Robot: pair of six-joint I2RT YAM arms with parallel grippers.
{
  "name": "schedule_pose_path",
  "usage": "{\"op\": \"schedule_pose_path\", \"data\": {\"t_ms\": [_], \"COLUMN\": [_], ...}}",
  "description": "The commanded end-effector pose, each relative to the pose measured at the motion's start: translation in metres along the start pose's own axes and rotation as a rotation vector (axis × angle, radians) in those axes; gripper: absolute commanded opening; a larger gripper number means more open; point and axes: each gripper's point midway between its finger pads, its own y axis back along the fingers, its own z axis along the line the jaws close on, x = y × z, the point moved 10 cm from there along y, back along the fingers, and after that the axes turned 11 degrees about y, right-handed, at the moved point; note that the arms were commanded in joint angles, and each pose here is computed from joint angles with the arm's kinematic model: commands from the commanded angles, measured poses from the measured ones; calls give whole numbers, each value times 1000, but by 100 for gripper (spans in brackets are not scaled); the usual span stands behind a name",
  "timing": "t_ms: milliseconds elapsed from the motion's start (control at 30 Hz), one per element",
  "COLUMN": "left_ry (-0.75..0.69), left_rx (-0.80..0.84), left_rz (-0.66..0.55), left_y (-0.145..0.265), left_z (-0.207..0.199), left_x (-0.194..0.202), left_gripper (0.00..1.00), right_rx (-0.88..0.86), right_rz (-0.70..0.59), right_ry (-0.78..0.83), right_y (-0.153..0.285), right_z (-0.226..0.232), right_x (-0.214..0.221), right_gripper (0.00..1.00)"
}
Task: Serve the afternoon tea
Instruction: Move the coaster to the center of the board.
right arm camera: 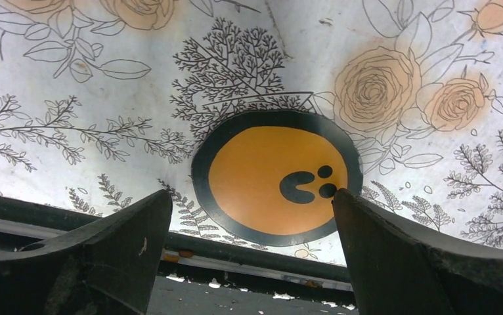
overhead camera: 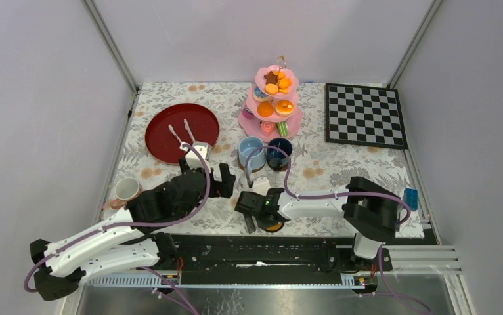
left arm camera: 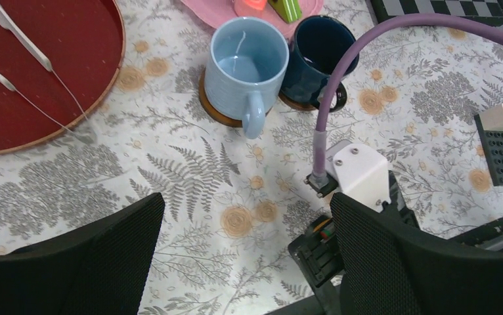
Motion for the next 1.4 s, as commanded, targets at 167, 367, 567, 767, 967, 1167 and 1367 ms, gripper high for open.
{"op": "schedule_pose_path", "data": {"t_ms": [167,367,567,767,967,1167,1367], "left_ry": [-54,-65,-73,-65,-54,-46,-48], "left_rx": [-4,-9,-16,-14,-19,-21,-19], "left_rz": [-116,-129,-122,-112,-116,-129,-133], "left_y": [7,4,0,-3,-2,-1,-3], "left_z": [10,9,7,3,2,1,0], "left_x": [-13,-15,-15,-15,-18,-22,-23], "left_gripper": [99,99,99,99,99,99,99], "right_rx": [128,117,80,84,129,137,186], "right_rz": [29,66,31,49,92,84,79], "right_ry": [-63,-96,-177,-191,-256,-377,-451], "right_y": [-2,-12,-11,-17,-26,-28,-34], "right_z": [-12,-14,-26,-35,-47,-79,-122], "right_x": [8,15,21,27,37,32,17], "right_gripper": [100,100,100,100,98,96,95]}}
